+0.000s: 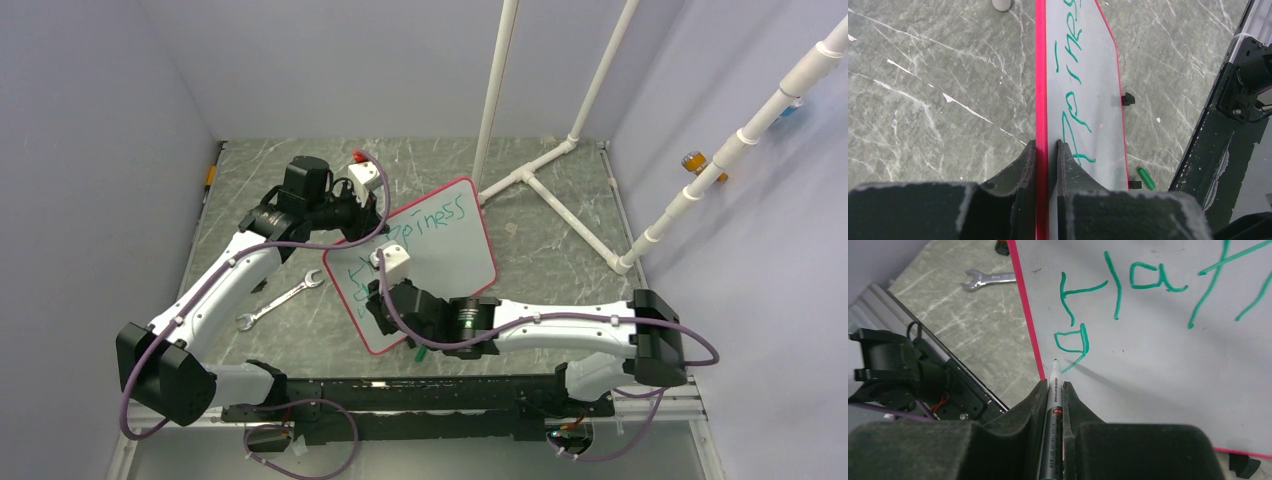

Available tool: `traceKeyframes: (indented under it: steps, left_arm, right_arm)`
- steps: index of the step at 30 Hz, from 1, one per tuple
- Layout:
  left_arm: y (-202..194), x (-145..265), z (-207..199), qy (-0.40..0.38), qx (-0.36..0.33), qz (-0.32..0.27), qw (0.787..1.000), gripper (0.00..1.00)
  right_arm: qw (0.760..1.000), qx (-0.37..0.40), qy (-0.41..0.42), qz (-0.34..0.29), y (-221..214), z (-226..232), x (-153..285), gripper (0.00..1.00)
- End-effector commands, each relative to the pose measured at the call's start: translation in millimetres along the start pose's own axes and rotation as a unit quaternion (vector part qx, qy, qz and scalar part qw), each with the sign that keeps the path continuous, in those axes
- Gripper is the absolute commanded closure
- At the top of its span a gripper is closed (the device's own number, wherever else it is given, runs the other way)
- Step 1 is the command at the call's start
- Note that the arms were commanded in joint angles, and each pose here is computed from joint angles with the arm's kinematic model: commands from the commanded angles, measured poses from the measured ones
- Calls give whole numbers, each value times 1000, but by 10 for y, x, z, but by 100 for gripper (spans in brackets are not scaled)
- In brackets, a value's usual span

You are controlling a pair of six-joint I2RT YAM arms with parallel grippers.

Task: Write a sentence on the whiteboard

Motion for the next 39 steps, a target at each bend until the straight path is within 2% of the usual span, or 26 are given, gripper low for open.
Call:
traceKeyframes:
  steps: [1, 9, 18, 39]
  left_arm:
    - [147, 78, 130, 46, -50, -20, 997, 100]
    - [152, 73, 131, 45, -46, -21, 998, 100]
    - [136, 57, 133, 44, -44, -18, 998, 100]
    - [133, 50, 134, 41, -44, -17, 998, 100]
  right_arm:
    - [997, -36, 37, -53, 250, 33, 247, 100]
    - [994, -62, 7, -94, 273, -190, 353, 100]
    - [991, -58, -13, -121, 409, -163, 249, 100]
    - [992, -58, -14, -115, 435, -167, 78, 100]
Point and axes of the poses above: each gripper's point midway between its finger pads, its own x axis back along the fingers, its own z axis along the line the jaws close on, y = z × x, the point moved 5 cm from there along x, back along the fingers, and after that the axes turned 10 degrees about -x, right-handed, at the moved point
